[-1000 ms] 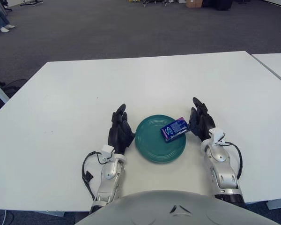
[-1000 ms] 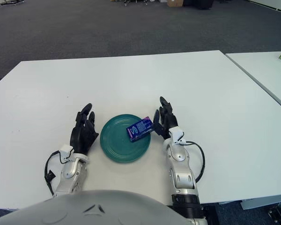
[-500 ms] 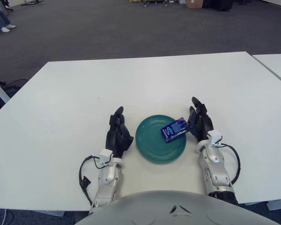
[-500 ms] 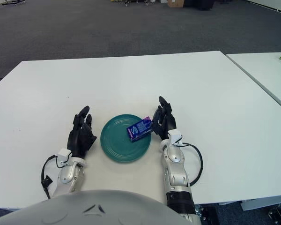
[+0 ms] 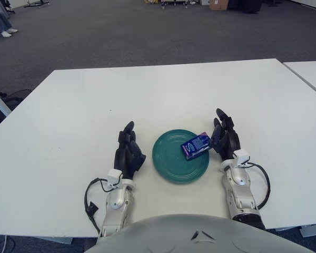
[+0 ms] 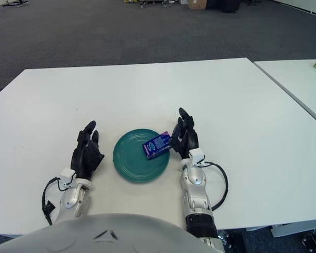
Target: Put the gum into the plate.
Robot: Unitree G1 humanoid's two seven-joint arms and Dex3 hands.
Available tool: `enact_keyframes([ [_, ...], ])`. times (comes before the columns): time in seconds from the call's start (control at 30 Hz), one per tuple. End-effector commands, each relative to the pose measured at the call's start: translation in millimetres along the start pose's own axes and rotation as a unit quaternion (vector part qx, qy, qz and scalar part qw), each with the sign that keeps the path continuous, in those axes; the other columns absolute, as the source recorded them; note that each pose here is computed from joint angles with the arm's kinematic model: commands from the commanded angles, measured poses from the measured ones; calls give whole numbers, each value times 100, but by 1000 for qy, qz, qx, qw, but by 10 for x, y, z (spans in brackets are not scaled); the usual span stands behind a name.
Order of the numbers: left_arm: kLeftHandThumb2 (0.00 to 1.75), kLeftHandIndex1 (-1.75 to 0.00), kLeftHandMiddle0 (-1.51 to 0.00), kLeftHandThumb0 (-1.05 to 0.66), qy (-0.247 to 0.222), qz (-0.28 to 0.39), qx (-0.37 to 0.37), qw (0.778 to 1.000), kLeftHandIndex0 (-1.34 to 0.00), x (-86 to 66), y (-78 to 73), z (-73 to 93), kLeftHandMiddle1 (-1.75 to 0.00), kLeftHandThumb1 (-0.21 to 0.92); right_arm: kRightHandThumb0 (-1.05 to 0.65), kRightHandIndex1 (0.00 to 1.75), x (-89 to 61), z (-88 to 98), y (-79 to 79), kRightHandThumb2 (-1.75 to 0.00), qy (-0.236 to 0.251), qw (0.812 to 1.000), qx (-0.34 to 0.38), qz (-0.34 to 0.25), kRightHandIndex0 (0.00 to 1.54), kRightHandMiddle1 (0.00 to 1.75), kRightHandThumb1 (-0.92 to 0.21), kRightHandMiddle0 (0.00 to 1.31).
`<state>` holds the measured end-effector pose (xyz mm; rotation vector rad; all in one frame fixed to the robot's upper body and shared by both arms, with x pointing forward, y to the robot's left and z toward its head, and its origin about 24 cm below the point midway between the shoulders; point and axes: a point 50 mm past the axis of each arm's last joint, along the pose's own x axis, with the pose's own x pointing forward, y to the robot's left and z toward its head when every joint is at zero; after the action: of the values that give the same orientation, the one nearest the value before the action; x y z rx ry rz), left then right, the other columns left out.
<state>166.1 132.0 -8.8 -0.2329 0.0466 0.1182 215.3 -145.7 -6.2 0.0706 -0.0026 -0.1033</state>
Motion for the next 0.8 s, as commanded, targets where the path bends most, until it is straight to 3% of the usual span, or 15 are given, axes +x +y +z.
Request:
enact_keyframes([
  [0.0,106,-51,-22,-87,42,12,-6,999,0,-74,115,-119,-2,92,-76,1,-127,-252,-19,-100,63,998,-5,-7,19,44,-92,0],
  [0.53,106,-51,-20,-86,22,29,-4,999,0,-108,155,-118,0,92,-74,0,-205,-454,-75,-100,103,995,-9,-13,18,41,-92,0],
  [0.77,106,-53,-19,-87,15,32,3,999,0,-94,110,-127,0,92,-74,0,-285,-427,-122,-100,109,994,-22,-4,17,38,-92,0],
])
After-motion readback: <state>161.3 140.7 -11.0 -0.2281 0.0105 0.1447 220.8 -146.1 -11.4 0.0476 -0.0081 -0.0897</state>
